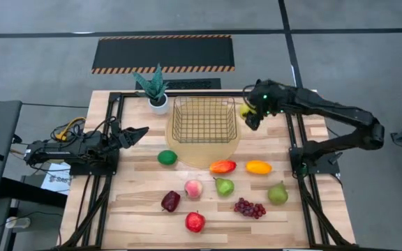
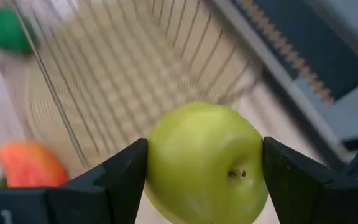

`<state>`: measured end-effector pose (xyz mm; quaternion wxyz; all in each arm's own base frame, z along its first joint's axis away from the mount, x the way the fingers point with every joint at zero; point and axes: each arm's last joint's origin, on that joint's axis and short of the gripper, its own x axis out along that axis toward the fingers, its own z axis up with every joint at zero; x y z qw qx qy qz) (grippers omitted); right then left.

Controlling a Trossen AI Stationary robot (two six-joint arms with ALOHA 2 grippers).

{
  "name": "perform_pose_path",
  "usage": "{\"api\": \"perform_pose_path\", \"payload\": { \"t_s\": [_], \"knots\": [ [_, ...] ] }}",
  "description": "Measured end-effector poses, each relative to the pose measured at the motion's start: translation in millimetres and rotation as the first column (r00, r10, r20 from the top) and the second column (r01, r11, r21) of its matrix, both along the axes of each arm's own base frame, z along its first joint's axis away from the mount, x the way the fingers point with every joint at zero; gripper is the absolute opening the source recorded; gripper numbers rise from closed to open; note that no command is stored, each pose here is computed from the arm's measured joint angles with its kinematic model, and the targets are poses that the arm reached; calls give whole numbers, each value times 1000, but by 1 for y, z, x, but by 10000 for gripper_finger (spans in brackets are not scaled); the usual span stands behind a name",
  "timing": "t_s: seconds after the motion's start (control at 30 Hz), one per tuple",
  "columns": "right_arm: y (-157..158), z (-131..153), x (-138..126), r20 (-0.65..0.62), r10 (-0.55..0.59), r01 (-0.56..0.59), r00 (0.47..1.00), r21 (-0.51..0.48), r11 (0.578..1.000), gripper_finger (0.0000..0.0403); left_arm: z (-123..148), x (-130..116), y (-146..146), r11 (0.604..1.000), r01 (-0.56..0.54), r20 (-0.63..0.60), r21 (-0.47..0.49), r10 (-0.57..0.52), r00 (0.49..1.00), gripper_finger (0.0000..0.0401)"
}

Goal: Build produce basket
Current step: Put the green apple into the wire basket

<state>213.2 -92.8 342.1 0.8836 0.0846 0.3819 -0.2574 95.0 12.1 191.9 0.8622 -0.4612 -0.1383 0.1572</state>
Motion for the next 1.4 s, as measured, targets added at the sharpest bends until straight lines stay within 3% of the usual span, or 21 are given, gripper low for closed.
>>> {"api": "perform_pose_path", "payload": {
  "t_s": [0.13, 0.3, 0.63, 0.83, 1.1, 1.4],
  "knots": [
    [-3, 21, 19, 59, 27, -23, 998, -60, 998, 286, 0, 0, 0, 1000, 0, 0, 0, 0, 1000, 341],
    [-16, 23, 58, 19, 79, -77, 997, -92, 993, 286, 0, 0, 0, 1000, 0, 0, 0, 0, 1000, 341],
    [-41, -28, 124, -164, 159, -166, 973, -26, 986, 286, 0, 0, 0, 1000, -2, -1, 0, 2, 1000, 341],
    [-47, -74, 140, -317, 198, -183, 927, 76, 980, 286, 0, 0, 0, 1000, -2, -3, 5, 2, 1000, 341],
    [-50, -120, 156, -417, 235, -187, 878, 153, 970, 286, -1, 0, 0, 1000, -3, -11, 9, 3, 1000, 341],
    [-56, -129, 163, -405, 237, -197, 883, 139, 971, 286, -1, 0, 0, 1000, 3, -9, 3, -3, 1000, 341]
  ]
}}
